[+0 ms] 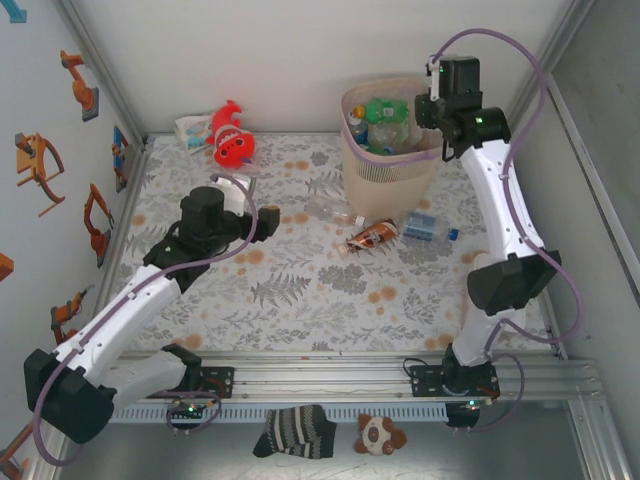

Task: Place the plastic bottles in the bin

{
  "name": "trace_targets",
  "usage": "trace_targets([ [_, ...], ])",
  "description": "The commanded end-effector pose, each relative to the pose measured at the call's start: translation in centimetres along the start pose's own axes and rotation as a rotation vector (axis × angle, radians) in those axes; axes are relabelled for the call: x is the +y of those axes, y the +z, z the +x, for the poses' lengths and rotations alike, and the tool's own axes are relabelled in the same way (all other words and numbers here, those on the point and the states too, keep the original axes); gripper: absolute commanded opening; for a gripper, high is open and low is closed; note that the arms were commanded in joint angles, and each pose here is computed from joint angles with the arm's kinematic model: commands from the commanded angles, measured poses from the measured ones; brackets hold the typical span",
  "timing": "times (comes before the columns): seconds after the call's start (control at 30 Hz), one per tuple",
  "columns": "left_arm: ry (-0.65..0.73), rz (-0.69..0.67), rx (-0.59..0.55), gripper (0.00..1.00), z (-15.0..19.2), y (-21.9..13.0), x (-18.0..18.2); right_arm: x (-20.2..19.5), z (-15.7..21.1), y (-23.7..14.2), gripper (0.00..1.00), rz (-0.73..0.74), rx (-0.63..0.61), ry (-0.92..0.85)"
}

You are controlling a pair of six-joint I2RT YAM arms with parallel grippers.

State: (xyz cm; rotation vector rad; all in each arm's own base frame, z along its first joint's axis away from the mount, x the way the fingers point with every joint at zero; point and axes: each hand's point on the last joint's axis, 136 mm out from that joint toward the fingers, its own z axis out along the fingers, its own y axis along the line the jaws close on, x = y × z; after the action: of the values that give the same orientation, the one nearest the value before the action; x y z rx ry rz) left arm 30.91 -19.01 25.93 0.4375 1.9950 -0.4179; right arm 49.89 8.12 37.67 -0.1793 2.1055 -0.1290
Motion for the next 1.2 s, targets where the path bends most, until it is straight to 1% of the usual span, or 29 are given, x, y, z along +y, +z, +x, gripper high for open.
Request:
trace_targets([
  [0.0,0.002,-0.017,-0.023,0.84,-0.6,-1.1,0.4,-0.6,0.5,1.0,0.46,0.038,0.039,-0.092],
  [0.23,-0.004,-0.017,-0.026,0.84,-0.4,-1.6,0.4,-0.7,2.4,5.0,0.46,0.090,0.115,-0.168],
  [0.3,-0.004,-0.017,-0.027,0.84,-0.4,-1.7,0.4,-0.7,2.9,5.8,0.49,0.102,0.130,-0.176],
  [0.43,-0.004,-0.023,-0.026,0.84,-0.3,-1.8,0.5,-1.4,3.0,6.4,0.57,0.152,0.138,-0.181],
  [0.57,0.002,-0.025,-0.031,0.84,-0.5,-2.1,0.5,-1.8,2.7,6.3,0.65,0.177,0.127,-0.178],
  [0.77,0.006,-0.025,-0.040,0.84,-1.0,-2.3,0.5,-2.1,1.4,5.0,0.71,0.180,0.085,-0.162],
  [0.97,0.004,-0.017,-0.042,0.84,-1.1,-2.2,0.3,-2.4,-0.3,2.9,0.73,0.172,0.032,-0.137],
  [1.17,-0.001,-0.009,-0.042,0.84,-1.2,-2.0,0.2,-2.2,-1.4,0.9,0.71,0.130,-0.014,-0.101],
])
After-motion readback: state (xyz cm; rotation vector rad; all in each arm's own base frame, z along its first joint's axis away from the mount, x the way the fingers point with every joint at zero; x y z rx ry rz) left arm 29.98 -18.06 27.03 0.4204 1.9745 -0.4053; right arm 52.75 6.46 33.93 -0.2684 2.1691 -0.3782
